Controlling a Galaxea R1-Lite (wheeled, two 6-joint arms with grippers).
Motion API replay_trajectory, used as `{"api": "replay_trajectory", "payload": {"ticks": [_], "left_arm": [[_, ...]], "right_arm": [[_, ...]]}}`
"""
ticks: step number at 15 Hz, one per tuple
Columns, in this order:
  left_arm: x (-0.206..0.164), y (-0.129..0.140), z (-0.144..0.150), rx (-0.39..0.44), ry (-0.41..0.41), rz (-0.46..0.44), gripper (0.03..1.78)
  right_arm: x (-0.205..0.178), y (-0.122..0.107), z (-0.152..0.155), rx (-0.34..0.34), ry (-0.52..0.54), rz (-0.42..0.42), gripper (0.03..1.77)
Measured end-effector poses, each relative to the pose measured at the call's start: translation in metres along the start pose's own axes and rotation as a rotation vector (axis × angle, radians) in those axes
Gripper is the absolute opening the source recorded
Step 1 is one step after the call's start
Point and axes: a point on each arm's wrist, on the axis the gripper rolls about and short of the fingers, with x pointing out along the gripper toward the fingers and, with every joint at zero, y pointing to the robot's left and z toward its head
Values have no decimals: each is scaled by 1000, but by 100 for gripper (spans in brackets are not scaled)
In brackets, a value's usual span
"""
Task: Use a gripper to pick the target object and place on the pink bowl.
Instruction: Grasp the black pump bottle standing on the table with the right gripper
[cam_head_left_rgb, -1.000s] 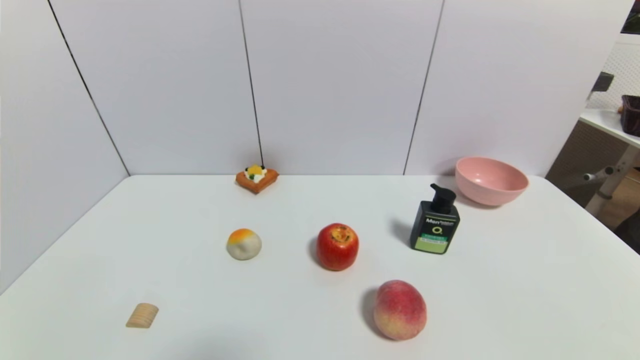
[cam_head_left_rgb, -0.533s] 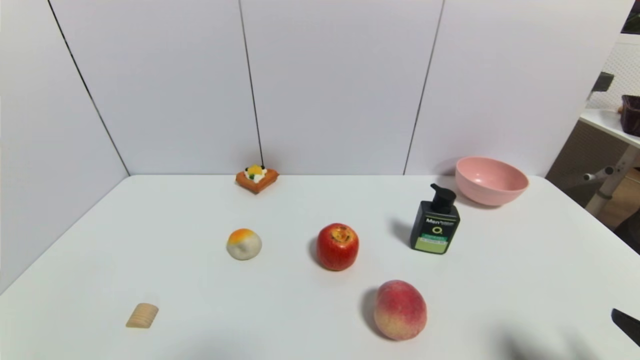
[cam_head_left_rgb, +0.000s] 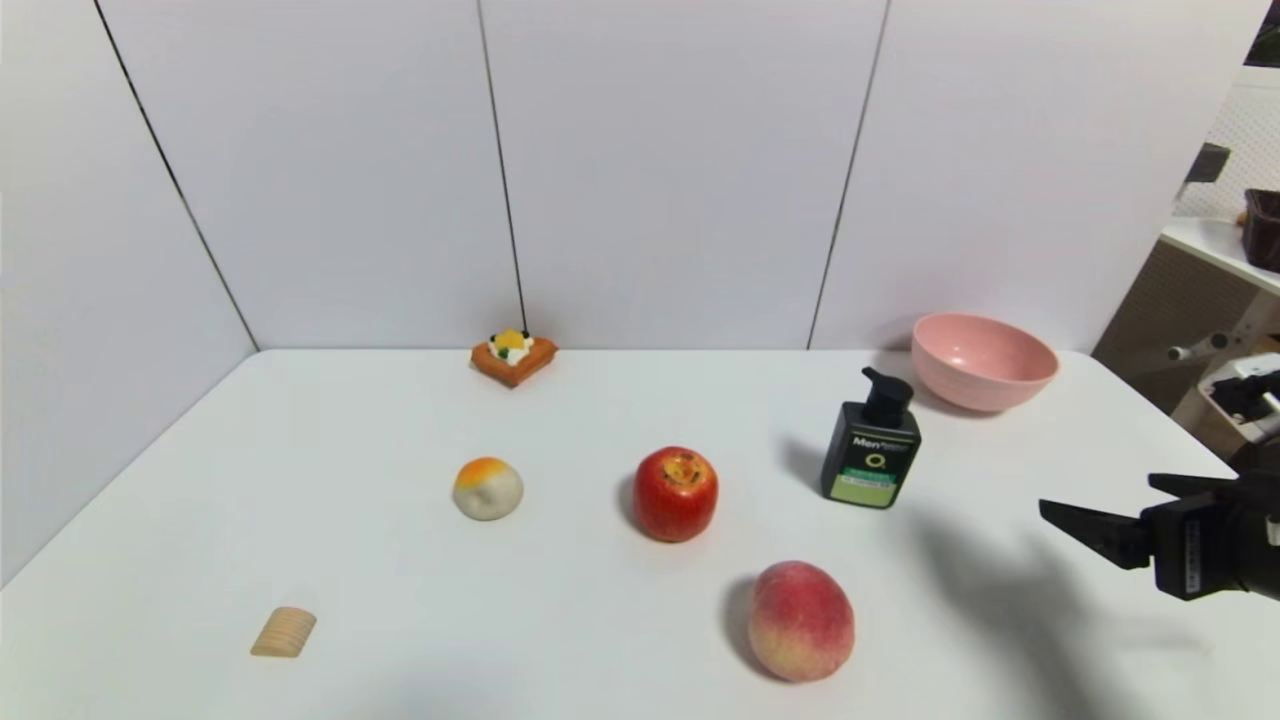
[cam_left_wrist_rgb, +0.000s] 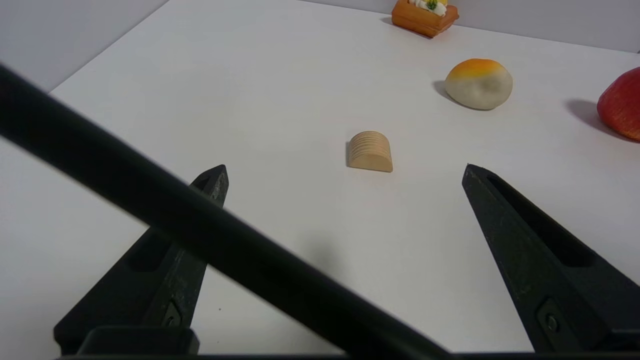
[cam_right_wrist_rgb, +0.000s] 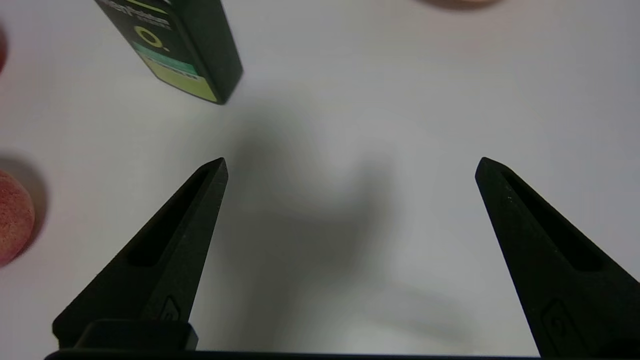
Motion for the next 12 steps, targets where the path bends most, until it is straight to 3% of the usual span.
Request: {"api": "replay_trajectory", "payload": {"ticks": [5, 12], "left_arm": [[0, 0, 0, 0, 0, 0, 169], [0, 0, 0, 0, 0, 0, 169]], "right_arm": [[46, -4, -2, -66, -184, 221, 171], [68, -12, -4, -161, -412, 373, 171]]}}
